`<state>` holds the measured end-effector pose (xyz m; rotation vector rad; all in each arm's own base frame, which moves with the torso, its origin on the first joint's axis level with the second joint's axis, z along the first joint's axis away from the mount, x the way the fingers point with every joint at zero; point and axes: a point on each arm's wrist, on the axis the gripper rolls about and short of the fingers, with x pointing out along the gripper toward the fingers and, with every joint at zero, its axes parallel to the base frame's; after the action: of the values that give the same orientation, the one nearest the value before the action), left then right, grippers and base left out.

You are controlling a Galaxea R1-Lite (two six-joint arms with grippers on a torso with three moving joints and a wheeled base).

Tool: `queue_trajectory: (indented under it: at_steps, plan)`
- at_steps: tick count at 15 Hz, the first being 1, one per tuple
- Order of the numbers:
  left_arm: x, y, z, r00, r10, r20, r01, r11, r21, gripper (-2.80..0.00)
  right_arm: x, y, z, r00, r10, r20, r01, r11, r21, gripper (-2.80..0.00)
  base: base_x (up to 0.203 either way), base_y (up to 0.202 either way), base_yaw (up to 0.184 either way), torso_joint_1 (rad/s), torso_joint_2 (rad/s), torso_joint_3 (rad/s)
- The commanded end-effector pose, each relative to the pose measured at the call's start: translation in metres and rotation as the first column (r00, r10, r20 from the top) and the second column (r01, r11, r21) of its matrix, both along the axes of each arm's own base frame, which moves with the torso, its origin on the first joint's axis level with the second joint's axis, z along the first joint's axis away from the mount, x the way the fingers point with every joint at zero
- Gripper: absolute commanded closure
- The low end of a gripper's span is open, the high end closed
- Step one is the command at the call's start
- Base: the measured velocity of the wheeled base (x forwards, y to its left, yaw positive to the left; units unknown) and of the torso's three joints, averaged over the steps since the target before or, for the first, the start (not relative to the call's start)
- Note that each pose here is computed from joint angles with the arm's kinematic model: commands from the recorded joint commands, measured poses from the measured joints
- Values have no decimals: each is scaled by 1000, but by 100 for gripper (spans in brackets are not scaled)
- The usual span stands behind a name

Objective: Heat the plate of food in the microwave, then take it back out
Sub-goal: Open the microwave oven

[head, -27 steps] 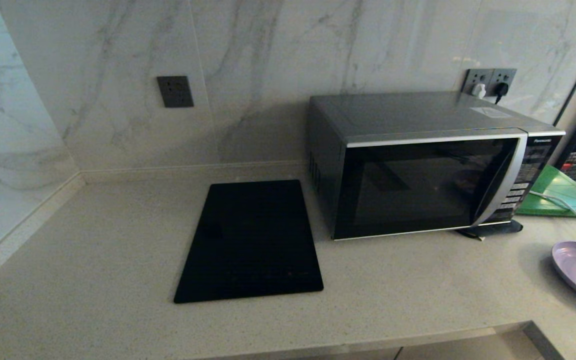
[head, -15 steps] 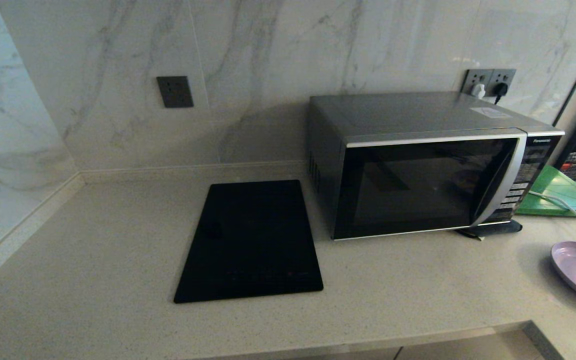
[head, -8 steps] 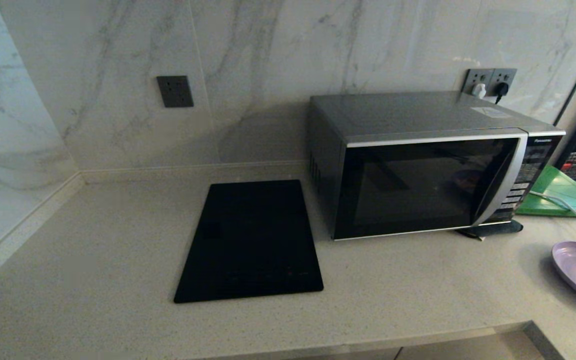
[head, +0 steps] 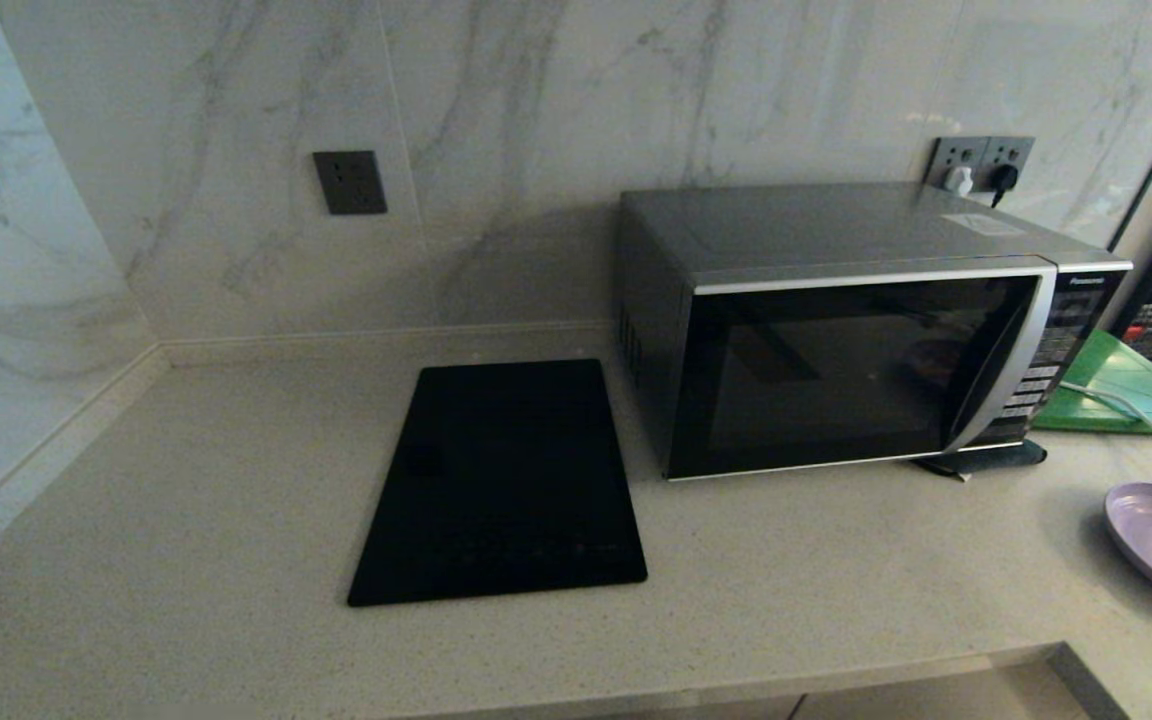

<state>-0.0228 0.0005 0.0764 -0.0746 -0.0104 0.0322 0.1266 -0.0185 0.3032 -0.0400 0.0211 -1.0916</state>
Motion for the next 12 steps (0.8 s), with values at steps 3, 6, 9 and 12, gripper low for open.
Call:
queue_trajectory:
  at_steps: [3,6,9,12]
  plan:
    - [0,0,0,1000,1,0,-1,1000,-1,0,71,12,-30,988,-105,-110,103,994,-22,0,0,0,0,0,0,0]
    - [0,0,0,1000,1,-1,-1,1000,-1,0,108,29,-49,976,-184,-117,181,983,-39,0,0,0,0,0,0,0]
    - [0,0,0,1000,1,-1,-1,1000,-1,0,133,50,-67,981,-168,-101,165,986,-39,-280,0,0,0,0,0,0]
    - [0,0,0,1000,1,-1,-1,1000,-1,0,139,66,-68,986,-137,-92,134,990,-37,-280,0,0,0,0,0,0]
